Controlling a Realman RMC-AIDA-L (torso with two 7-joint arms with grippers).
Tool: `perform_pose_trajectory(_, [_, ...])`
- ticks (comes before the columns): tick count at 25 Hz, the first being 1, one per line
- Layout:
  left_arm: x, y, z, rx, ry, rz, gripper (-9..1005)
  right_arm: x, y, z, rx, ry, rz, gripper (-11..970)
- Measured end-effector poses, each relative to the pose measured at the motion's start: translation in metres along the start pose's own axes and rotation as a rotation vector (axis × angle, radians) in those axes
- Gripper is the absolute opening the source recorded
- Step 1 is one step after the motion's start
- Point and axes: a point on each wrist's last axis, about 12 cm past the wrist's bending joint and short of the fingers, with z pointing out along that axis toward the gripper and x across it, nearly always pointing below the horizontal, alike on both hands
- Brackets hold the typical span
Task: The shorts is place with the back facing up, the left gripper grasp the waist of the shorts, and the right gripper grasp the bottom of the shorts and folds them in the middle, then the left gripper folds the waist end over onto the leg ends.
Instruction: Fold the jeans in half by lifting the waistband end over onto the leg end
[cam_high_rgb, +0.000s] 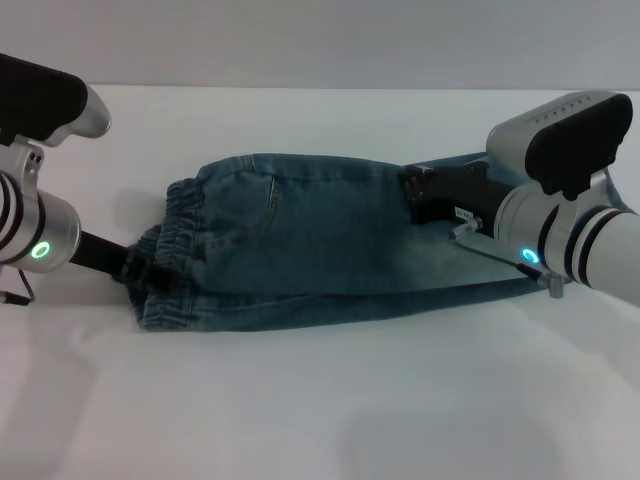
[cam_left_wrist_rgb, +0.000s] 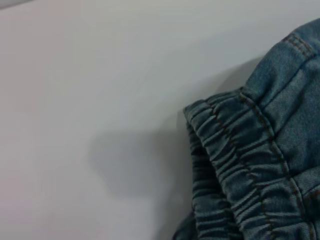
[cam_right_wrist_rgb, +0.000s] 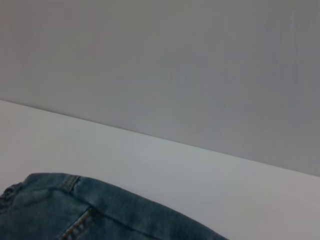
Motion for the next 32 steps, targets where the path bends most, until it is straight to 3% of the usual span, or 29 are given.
perform_pose_trajectory(18, [-0.002,-0.009,-0.003,0.036,0.045,0.012,847,-0.001,0.0,0.0,-0.001,-0.001,-0.004,4])
perform_pose_trajectory(24, [-0.002,-0.006,-0.009,0.031,0.016,0.003,763,-0.002,0.0,0.0,-0.004,-0.005,-0.003,5])
perform_pose_trajectory(32, [0.002,-0.006,-0.012,0.03,0.002,-0.001,377,-0.003,0.001,0.0,-0.006,-0.008,0.004,6])
